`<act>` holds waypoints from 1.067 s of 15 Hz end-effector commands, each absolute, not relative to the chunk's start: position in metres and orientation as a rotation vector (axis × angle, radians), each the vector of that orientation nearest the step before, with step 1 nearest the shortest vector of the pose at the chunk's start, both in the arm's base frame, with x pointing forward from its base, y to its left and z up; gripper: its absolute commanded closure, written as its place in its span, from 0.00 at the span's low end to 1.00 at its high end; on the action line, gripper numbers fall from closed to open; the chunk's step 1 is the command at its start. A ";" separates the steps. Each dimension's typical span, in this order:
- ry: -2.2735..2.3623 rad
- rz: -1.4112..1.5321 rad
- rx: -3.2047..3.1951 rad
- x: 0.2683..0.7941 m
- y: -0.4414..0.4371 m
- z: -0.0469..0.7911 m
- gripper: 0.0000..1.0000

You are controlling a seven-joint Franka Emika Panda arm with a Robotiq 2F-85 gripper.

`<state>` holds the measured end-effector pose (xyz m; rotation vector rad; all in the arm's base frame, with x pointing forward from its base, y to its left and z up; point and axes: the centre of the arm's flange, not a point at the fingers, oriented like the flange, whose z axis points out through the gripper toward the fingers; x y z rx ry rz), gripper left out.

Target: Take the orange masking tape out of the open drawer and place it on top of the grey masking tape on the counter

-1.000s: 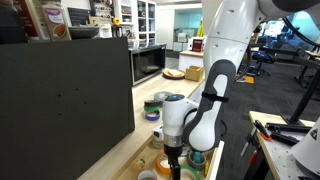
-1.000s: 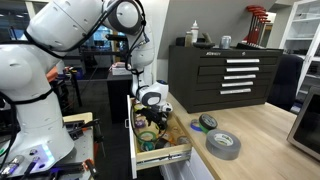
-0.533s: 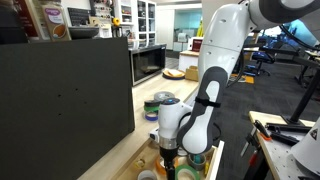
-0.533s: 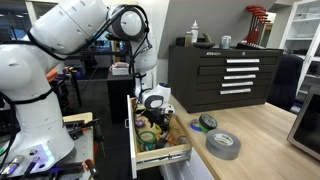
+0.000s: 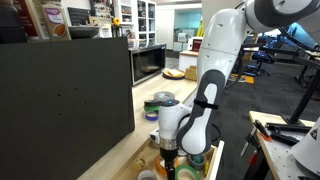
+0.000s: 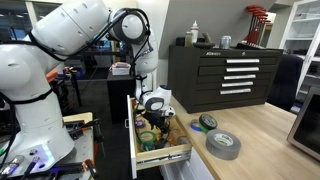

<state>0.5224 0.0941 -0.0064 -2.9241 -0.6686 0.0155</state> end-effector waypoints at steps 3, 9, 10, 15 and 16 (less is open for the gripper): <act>-0.674 -0.007 -2.914 0.523 0.088 -0.002 0.44; -0.647 -0.014 -2.919 0.517 0.078 0.000 0.84; -0.641 -0.017 -2.918 0.517 0.076 0.000 0.90; -0.631 -0.021 -2.892 0.513 0.075 0.008 0.95; -0.641 -0.019 -2.885 0.511 0.078 0.013 0.96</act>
